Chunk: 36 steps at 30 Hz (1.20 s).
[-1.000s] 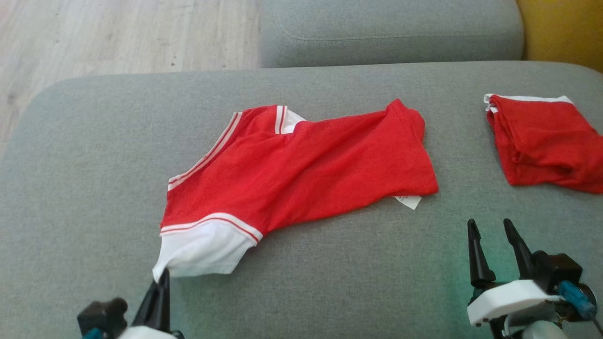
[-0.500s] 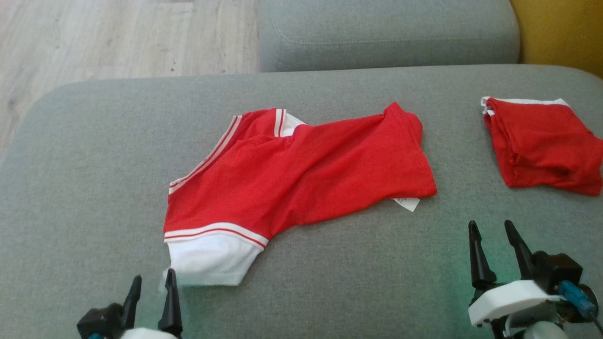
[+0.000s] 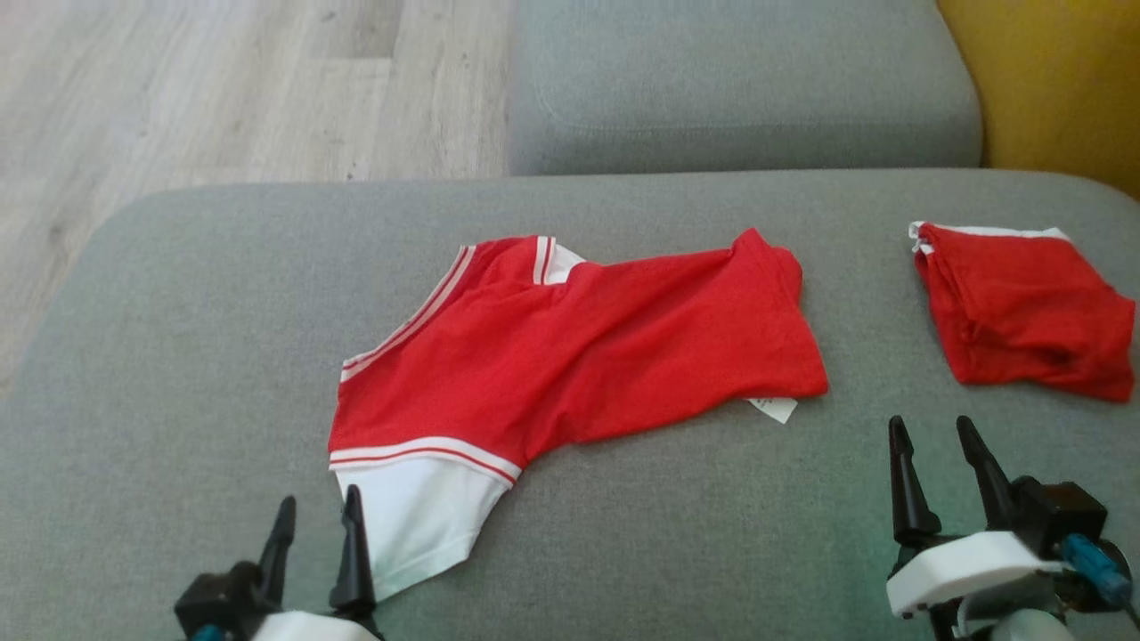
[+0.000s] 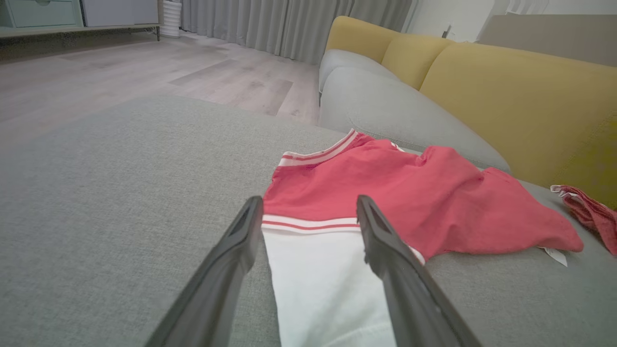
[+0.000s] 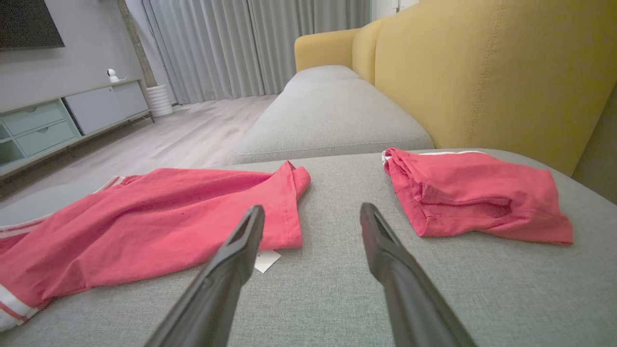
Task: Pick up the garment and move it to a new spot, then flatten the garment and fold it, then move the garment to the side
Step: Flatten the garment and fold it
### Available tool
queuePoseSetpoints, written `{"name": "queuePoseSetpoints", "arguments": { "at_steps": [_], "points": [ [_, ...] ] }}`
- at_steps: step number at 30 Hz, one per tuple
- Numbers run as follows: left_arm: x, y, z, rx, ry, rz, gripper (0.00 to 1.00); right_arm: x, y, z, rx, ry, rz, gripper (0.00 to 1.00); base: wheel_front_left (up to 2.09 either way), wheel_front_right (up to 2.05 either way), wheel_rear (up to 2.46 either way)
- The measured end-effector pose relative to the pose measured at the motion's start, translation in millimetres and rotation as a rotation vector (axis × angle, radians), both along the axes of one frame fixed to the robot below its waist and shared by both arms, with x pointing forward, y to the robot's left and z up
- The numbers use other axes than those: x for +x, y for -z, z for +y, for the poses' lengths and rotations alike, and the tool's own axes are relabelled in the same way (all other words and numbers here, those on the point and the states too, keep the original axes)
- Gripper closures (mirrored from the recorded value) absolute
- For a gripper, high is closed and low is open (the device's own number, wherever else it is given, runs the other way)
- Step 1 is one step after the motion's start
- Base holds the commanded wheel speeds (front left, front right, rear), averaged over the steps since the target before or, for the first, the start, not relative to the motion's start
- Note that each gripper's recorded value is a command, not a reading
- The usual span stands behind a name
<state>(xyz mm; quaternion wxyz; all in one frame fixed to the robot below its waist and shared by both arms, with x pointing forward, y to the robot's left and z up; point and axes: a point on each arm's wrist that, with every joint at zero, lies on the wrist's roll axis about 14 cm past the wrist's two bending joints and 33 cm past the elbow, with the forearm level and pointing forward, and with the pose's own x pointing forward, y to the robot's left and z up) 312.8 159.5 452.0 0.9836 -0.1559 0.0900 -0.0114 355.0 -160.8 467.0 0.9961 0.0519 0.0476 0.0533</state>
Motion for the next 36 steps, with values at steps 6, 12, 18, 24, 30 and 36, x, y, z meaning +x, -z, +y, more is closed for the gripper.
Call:
{"name": "queuePoseSetpoints", "arguments": {
  "at_steps": [6,12,18,24,30,36],
  "points": [
    [-3.7,-6.1,-9.3,-0.007,0.014,-0.025,0.0,-2.9,-7.8,2.6,0.014,-0.005,-0.028,0.0,0.0,0.0,0.0],
    [-6.7,-9.1,-9.8,-0.006,0.016,-0.041,0.0,-12.8,-0.9,4.7,0.019,-0.011,-0.014,0.0,0.0,0.0,0.0],
    [-8.1,-9.3,-11.3,-0.009,0.02,-0.043,0.0,-12.6,-2.2,8.0,0.026,-0.02,-0.02,0.0,0.0,0.0,0.0],
    [-8.0,-8.7,-12.1,-0.001,0.025,-0.043,0.0,-12.7,-1.4,11.5,0.026,-0.03,-0.018,0.0,0.0,0.0,0.0],
    [-13.9,12.6,-14.2,-0.008,0.035,0.052,0.0,-12.3,2.1,13.9,0.027,-0.038,-0.007,0.0,0.0,0.0,0.0],
    [-25.8,53.8,-9.1,-0.017,0.024,0.212,0.0,-12.4,8.7,13.6,0.028,-0.036,0.016,0.0,0.0,0.0,0.0]
  ]
}}
